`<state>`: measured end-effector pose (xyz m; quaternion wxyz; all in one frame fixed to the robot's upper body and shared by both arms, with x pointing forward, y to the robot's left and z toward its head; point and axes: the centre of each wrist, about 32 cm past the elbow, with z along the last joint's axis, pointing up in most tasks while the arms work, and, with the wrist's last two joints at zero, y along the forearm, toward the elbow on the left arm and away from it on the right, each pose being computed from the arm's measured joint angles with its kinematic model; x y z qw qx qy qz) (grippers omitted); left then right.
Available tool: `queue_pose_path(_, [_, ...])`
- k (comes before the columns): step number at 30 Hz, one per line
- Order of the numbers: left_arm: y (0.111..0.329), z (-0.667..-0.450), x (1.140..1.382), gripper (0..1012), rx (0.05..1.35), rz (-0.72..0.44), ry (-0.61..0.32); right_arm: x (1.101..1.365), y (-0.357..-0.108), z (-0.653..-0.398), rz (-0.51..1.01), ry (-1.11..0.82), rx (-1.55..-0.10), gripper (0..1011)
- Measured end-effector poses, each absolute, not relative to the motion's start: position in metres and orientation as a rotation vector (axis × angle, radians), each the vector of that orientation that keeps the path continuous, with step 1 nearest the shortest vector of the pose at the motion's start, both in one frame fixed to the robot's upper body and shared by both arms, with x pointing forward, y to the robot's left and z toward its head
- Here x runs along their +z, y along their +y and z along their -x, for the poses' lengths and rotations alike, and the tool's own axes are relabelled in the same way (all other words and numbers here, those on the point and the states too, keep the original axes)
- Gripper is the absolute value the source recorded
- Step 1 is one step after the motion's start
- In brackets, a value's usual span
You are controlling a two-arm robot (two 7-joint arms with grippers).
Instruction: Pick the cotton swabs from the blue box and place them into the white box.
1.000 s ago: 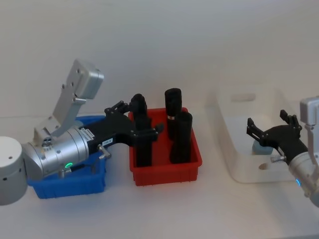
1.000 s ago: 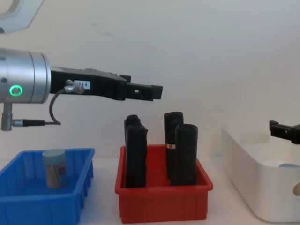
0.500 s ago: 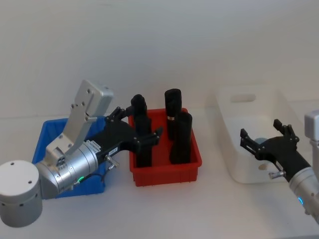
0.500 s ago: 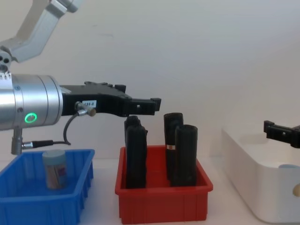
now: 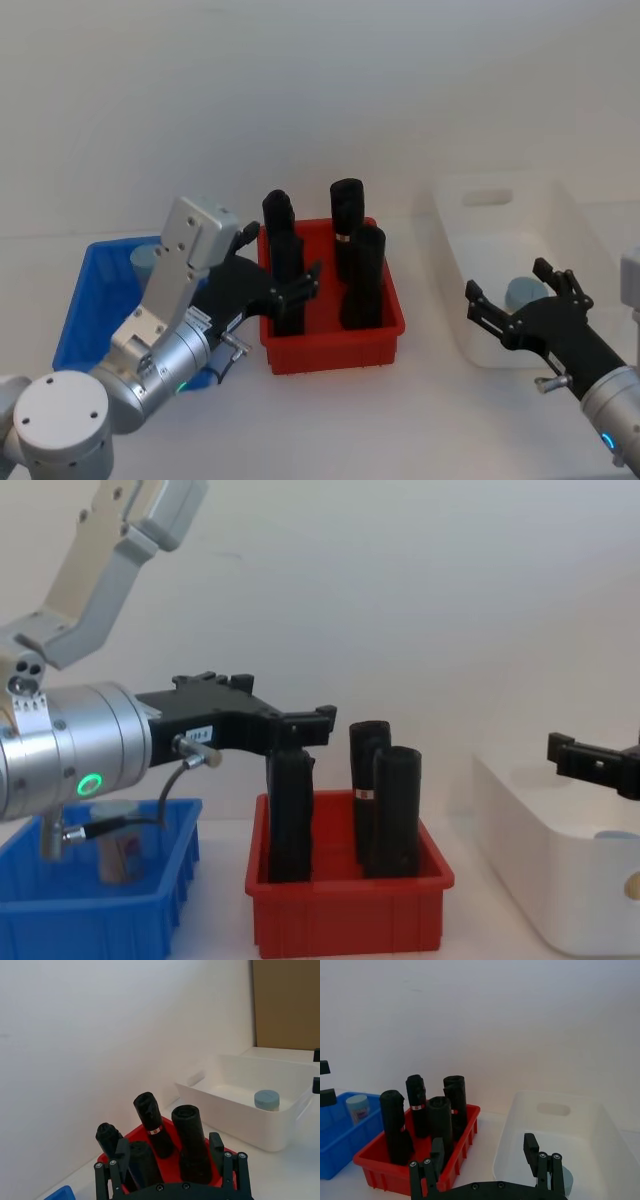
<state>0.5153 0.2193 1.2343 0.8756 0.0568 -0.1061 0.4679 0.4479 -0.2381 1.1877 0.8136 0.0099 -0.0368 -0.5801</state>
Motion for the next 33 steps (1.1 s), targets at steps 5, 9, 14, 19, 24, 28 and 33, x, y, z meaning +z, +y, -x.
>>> queue_pose_path(5, [0.213,-0.508,1.225,1004,1.023,-0.102,-0.237,1.188,-0.237,-0.444,-0.025,-0.075,-1.230,1002])
queue_pose_path(9, [0.208,-0.503,1.217,1004,1.057,-0.090,-0.248,1.189,-0.237,-0.443,-0.025,-0.074,-1.229,1002])
queue_pose_path(14, [0.202,-0.497,1.210,1004,1.093,-0.075,-0.259,1.189,-0.237,-0.443,-0.026,-0.074,-1.229,1002])
queue_pose_path(19, [0.199,-0.493,1.205,1004,1.117,-0.064,-0.266,1.189,-0.237,-0.443,-0.026,-0.074,-1.229,1002])
queue_pose_path(24, [0.198,-0.492,1.204,1004,1.122,-0.061,-0.268,1.189,-0.237,-0.443,-0.026,-0.075,-1.229,1001])
queue_pose_path(28, [0.198,-0.492,1.204,1004,1.123,-0.061,-0.268,1.189,-0.237,-0.443,-0.026,-0.075,-1.229,1002])
queue_pose_path(33, [0.198,-0.492,1.204,1004,1.123,-0.061,-0.268,1.189,-0.237,-0.444,-0.027,-0.076,-1.228,1002])
